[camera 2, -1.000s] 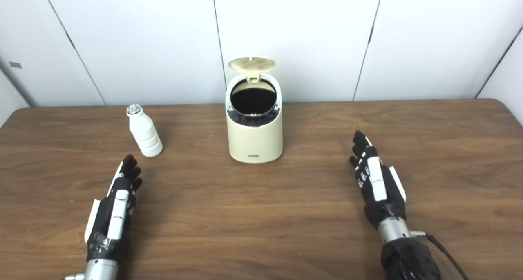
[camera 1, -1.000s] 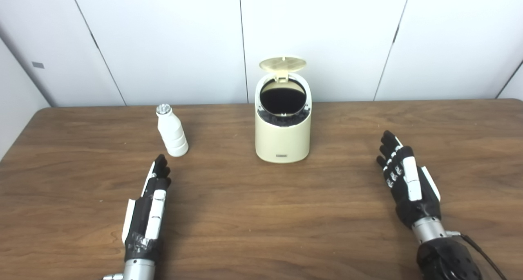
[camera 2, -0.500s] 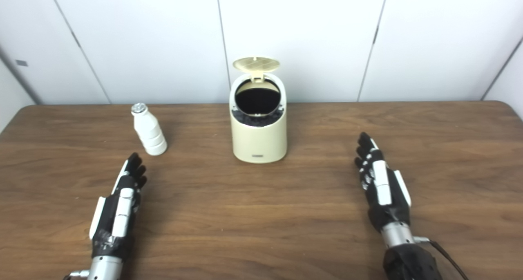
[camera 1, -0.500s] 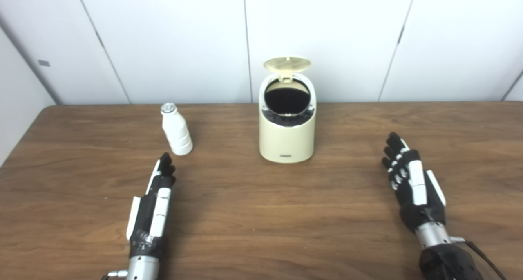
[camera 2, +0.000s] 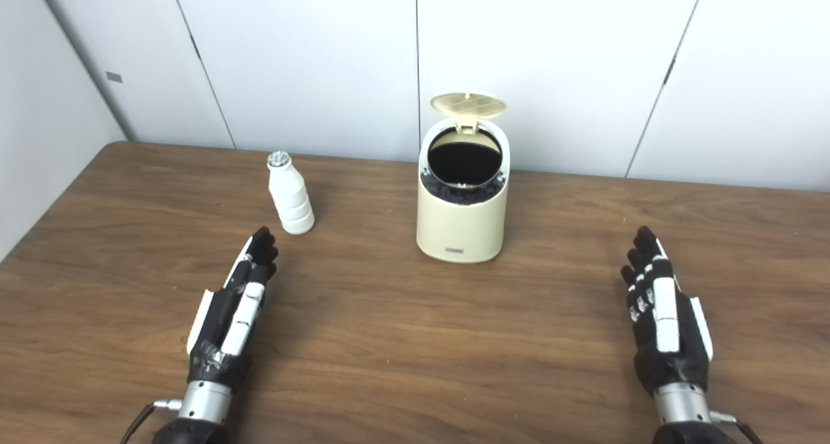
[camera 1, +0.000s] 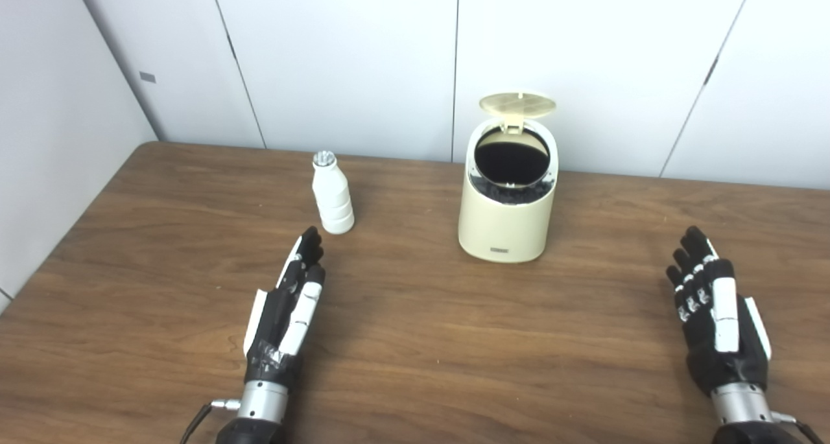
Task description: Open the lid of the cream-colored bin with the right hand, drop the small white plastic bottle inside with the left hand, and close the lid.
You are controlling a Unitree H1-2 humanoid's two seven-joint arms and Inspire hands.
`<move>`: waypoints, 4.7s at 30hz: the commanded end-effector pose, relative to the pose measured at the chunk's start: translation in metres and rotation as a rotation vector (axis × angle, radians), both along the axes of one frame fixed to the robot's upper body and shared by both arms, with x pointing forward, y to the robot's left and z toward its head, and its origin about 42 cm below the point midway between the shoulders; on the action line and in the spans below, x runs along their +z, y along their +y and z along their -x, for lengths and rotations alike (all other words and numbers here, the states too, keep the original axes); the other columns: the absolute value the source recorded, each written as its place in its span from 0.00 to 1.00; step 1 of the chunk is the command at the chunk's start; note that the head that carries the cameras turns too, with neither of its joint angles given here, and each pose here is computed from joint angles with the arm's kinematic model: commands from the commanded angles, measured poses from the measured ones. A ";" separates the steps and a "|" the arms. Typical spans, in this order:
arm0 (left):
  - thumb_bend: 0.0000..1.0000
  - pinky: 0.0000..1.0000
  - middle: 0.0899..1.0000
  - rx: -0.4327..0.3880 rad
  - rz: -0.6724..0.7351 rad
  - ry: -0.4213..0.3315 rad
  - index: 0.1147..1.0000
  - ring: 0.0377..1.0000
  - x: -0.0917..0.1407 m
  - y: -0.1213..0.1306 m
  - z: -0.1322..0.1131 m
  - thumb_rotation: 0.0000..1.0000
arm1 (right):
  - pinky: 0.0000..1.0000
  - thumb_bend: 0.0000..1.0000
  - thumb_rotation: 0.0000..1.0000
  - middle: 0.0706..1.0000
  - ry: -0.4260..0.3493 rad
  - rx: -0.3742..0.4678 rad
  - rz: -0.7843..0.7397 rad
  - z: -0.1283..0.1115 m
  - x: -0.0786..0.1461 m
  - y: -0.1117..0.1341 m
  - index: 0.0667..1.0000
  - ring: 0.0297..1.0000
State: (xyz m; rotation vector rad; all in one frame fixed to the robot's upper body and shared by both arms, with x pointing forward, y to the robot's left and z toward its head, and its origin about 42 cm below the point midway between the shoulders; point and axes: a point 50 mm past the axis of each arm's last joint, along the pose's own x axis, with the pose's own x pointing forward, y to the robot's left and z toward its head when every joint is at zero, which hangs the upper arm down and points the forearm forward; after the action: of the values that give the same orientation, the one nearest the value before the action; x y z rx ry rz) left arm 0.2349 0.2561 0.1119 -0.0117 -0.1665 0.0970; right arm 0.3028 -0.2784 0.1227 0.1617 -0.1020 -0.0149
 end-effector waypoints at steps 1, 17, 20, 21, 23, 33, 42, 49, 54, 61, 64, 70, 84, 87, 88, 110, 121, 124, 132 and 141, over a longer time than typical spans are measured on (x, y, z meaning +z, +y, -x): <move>0.58 1.00 0.97 0.020 -0.001 0.050 0.99 0.98 -0.013 -0.001 0.012 0.69 | 1.00 0.63 0.86 0.98 -0.025 0.001 0.007 0.004 0.004 0.000 0.94 1.00; 0.86 0.93 0.93 0.171 -0.328 -0.007 0.95 0.92 0.055 0.018 -0.023 0.34 | 1.00 0.62 0.87 0.98 -0.029 0.008 0.010 0.007 0.012 -0.002 0.93 0.99; 0.92 0.98 0.94 0.172 -0.362 -0.013 0.96 0.95 0.064 0.024 -0.033 0.33 | 1.00 0.63 0.88 0.99 -0.025 0.011 0.013 0.007 0.012 -0.002 0.94 1.00; 0.92 0.98 0.94 0.176 -0.382 -0.011 0.97 0.95 0.068 0.025 -0.036 0.34 | 1.00 0.63 0.88 0.99 -0.024 0.012 0.013 0.007 0.012 -0.002 0.94 1.00; 0.92 0.99 0.94 0.189 -0.418 0.002 0.97 0.96 0.075 0.028 -0.042 0.34 | 1.00 0.62 0.89 0.99 -0.026 0.014 0.013 0.006 0.012 -0.003 0.94 1.00; 0.92 0.88 0.94 0.220 -0.600 0.057 0.96 0.93 0.100 0.047 -0.075 0.36 | 1.00 0.65 0.87 0.98 -0.019 0.014 0.012 0.002 0.013 0.000 0.93 1.00; 0.95 0.83 0.94 0.221 -0.718 0.128 0.94 0.92 0.100 0.062 -0.120 0.39 | 1.00 0.63 0.89 0.96 -0.024 0.011 0.064 0.002 0.012 0.000 0.92 0.98; 0.95 0.84 0.91 0.201 -0.749 0.109 0.91 0.90 0.101 0.064 -0.147 0.34 | 1.00 0.62 0.88 0.97 -0.028 0.021 0.056 0.001 0.014 0.000 0.94 0.98; 0.96 0.83 0.90 0.177 -0.785 0.124 0.91 0.91 0.104 0.062 -0.157 0.33 | 1.00 0.61 0.89 0.96 -0.034 0.027 0.069 0.000 0.015 0.001 0.94 0.98; 0.96 0.81 0.86 0.162 -0.844 0.118 0.87 0.88 0.107 0.061 -0.166 0.30 | 1.00 0.61 0.90 0.96 -0.036 0.025 0.079 -0.001 0.015 0.002 0.95 0.98; 0.96 0.80 0.85 0.158 -0.865 0.117 0.86 0.87 0.108 0.059 -0.168 0.30 | 1.00 0.62 0.89 0.96 -0.030 0.021 0.069 -0.001 0.014 0.002 0.94 0.98; 0.94 0.79 0.85 0.147 -0.866 0.100 0.83 0.87 0.109 0.055 -0.168 0.27 | 1.00 0.60 0.90 0.96 -0.030 0.025 0.061 -0.002 0.015 0.003 0.94 0.98; 0.90 0.74 0.80 0.133 -0.879 0.097 0.79 0.81 0.104 0.057 -0.172 0.24 | 1.00 0.59 0.90 0.96 -0.033 0.022 0.062 0.000 0.017 0.003 0.94 0.98; 0.90 0.72 0.79 0.130 -0.880 0.092 0.78 0.79 0.104 0.056 -0.174 0.24 | 1.00 0.60 0.90 0.95 -0.037 0.021 0.061 -0.001 0.018 0.003 0.94 0.98; 0.90 0.72 0.79 0.129 -0.881 0.090 0.78 0.79 0.104 0.056 -0.174 0.24 | 1.00 0.59 0.90 0.95 -0.038 0.022 0.063 -0.001 0.018 0.003 0.94 0.98; 0.87 0.60 0.77 0.107 -0.833 0.092 0.77 0.69 0.098 0.049 -0.179 0.24 | 0.99 0.59 0.89 0.95 -0.040 0.020 0.067 0.001 0.019 0.002 0.94 0.97; 0.83 0.56 0.74 0.114 -0.817 0.074 0.74 0.65 0.096 0.050 -0.177 0.20 | 0.98 0.58 0.90 0.95 -0.042 0.020 0.066 0.001 0.020 0.001 0.94 0.98; 0.82 0.55 0.72 0.116 -0.816 0.070 0.73 0.63 0.096 0.050 -0.178 0.18 | 0.97 0.58 0.90 0.94 -0.044 0.020 0.069 0.001 0.020 0.000 0.93 0.98; 0.77 0.47 0.56 0.131 -0.768 0.036 0.63 0.52 0.095 0.049 -0.178 0.01 | 0.98 0.57 0.91 0.94 -0.041 0.023 0.065 0.002 0.019 -0.001 0.93 0.98; 0.50 0.43 0.45 0.150 -0.712 -0.058 0.41 0.44 0.089 0.047 -0.179 0.00 | 0.98 0.56 0.93 0.94 -0.037 0.025 0.082 0.002 0.020 -0.006 0.92 0.97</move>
State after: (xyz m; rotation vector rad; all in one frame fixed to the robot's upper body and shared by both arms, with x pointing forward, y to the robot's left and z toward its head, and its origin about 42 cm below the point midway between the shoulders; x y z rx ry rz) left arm 0.4028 0.3030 0.1730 0.7173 -0.1418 0.1450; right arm 0.2966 -0.2799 0.1280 0.0960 -0.0782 0.0089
